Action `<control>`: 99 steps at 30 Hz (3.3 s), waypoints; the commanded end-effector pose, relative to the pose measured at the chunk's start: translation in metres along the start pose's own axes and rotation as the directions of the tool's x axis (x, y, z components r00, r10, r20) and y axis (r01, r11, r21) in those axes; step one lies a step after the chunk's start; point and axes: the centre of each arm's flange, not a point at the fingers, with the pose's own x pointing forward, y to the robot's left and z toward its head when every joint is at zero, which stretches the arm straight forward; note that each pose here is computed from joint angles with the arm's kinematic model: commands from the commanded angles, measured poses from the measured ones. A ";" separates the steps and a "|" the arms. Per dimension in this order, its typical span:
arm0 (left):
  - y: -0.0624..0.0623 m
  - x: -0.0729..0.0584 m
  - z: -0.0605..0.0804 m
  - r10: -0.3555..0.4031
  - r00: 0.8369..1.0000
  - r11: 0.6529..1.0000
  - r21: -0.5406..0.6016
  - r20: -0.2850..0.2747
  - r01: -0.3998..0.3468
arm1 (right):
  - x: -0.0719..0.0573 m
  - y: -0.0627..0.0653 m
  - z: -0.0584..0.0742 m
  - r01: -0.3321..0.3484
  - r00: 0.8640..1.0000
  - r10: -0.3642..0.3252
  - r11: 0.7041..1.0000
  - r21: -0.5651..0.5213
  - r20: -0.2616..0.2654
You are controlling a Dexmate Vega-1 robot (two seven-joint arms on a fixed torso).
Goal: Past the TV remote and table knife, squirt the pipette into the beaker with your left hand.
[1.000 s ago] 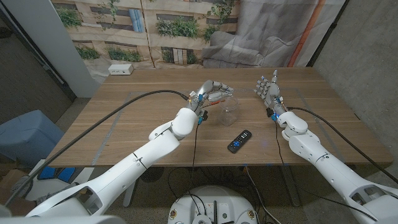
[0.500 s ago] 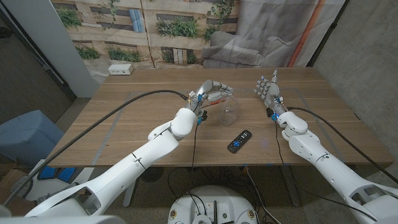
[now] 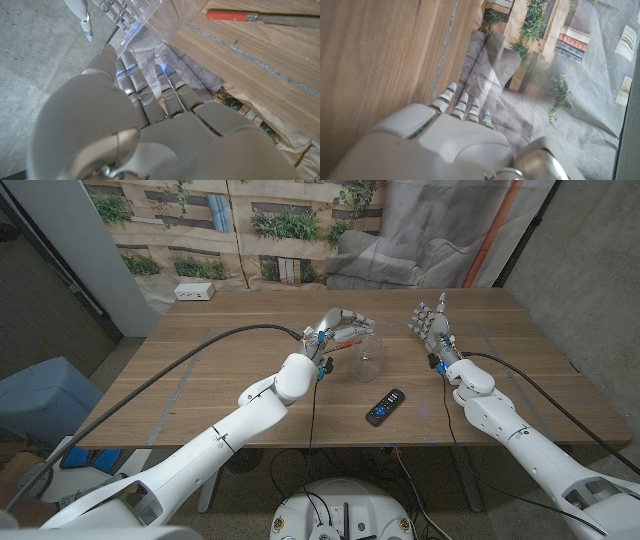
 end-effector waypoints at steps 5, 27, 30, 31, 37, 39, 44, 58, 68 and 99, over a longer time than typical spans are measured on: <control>0.001 0.000 -0.001 0.008 1.000 1.000 0.004 -0.004 -0.008 | 0.000 0.000 0.000 0.000 1.000 0.000 1.000 0.000 0.000; 0.016 0.005 0.019 0.040 0.999 0.999 -0.006 0.033 -0.040 | 0.000 0.000 0.000 0.000 1.000 0.000 1.000 0.000 0.000; 0.018 0.005 0.023 0.046 0.998 0.999 -0.005 0.034 -0.045 | 0.000 0.000 0.000 0.000 1.000 0.000 1.000 0.000 0.000; 0.018 0.005 0.023 0.045 0.998 0.999 -0.005 0.034 -0.045 | 0.000 0.000 0.000 0.000 1.000 0.000 1.000 0.000 0.000; 0.025 0.004 0.036 0.060 0.997 0.998 0.001 0.041 -0.060 | 0.000 0.000 0.000 0.000 1.000 0.000 1.000 0.000 0.000; 0.026 0.004 0.039 0.059 0.997 0.998 0.003 0.045 -0.059 | 0.000 0.000 0.000 0.000 1.000 0.000 1.000 0.000 0.000; 0.032 0.003 0.048 0.067 0.996 0.997 0.022 0.059 -0.068 | 0.000 0.000 0.000 0.000 1.000 0.000 1.000 0.000 0.000; 0.052 0.000 0.063 0.093 0.993 0.995 0.034 0.069 -0.096 | 0.000 0.000 0.000 0.000 1.000 0.000 1.000 0.000 0.000; 0.071 -0.006 0.069 0.107 0.991 0.992 0.053 0.079 -0.111 | 0.000 0.000 0.000 0.000 1.000 0.000 1.000 0.000 0.000; 0.112 -0.017 0.038 0.129 0.988 0.990 0.043 0.085 -0.133 | 0.000 0.000 0.001 0.000 1.000 0.000 1.000 0.000 0.000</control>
